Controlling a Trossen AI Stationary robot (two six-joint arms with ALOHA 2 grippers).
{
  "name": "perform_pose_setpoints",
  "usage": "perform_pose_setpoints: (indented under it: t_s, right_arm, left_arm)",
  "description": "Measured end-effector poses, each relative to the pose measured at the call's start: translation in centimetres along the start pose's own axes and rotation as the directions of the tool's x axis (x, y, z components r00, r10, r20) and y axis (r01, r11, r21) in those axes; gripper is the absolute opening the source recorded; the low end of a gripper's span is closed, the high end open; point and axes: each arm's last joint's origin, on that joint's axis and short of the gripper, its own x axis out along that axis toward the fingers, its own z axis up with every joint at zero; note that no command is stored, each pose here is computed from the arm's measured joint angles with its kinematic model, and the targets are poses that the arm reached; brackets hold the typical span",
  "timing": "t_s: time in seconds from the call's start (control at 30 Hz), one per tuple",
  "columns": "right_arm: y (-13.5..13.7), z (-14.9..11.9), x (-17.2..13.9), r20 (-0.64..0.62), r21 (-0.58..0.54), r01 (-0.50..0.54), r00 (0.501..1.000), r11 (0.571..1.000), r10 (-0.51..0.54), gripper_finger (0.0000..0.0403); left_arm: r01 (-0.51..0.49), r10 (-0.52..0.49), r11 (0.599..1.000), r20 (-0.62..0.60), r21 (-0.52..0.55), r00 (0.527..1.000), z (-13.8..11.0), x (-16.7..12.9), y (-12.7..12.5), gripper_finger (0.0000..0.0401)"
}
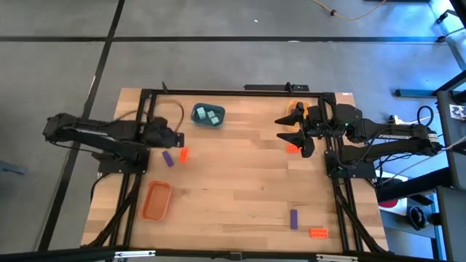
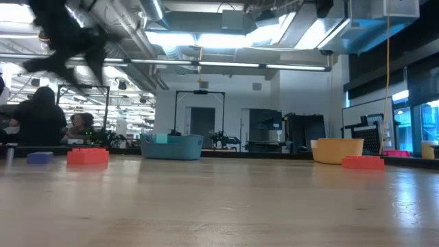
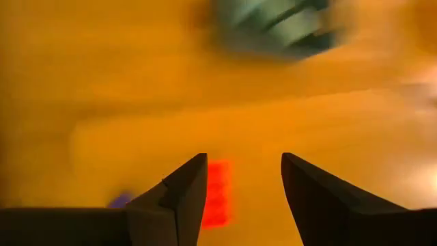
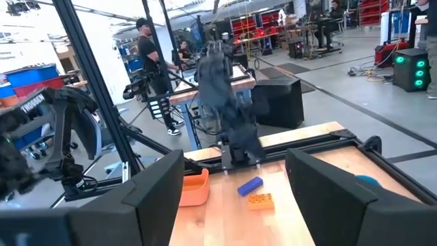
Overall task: Sort & place blocks by color
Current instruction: Put the left purple rectangle block into the yellow bin
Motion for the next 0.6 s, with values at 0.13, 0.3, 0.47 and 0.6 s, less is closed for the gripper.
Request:
perform_pose_setpoints:
  t_s: [0.13,0.3,0.47,0.6]
  right_arm:
    - [0.0,0.0,0.0,0.003,0.0,-0.001,1.0,1.0,0.001,0.0259]
    - [0.0,0.0,0.0,0.004,0.0,-0.001,1.0,1.0,0.001,0.0259]
    - [0.0,0.1,0.0,0.008,-0.001,-0.002,1.0,1.0,0.002,0.0259]
    - [0.0,0.1,0.0,0.007,-0.002,-0.002,1.0,1.0,0.002,0.0259]
  left_arm:
    - [-0.061,0.051,0.991,-0.088,-0.119,0.995,-2.2,2.5,1.7,0.0179]
    - [-0.168,0.143,0.963,-0.128,-0.21,0.981,-4.1,4.6,3.6,0.0179]
    - [-0.228,0.199,0.952,-0.155,-0.203,0.968,-4.6,5.0,3.8,0.0179]
    - [-0.286,0.259,0.939,-0.151,-0.19,0.954,-4.7,4.8,3.3,0.0179]
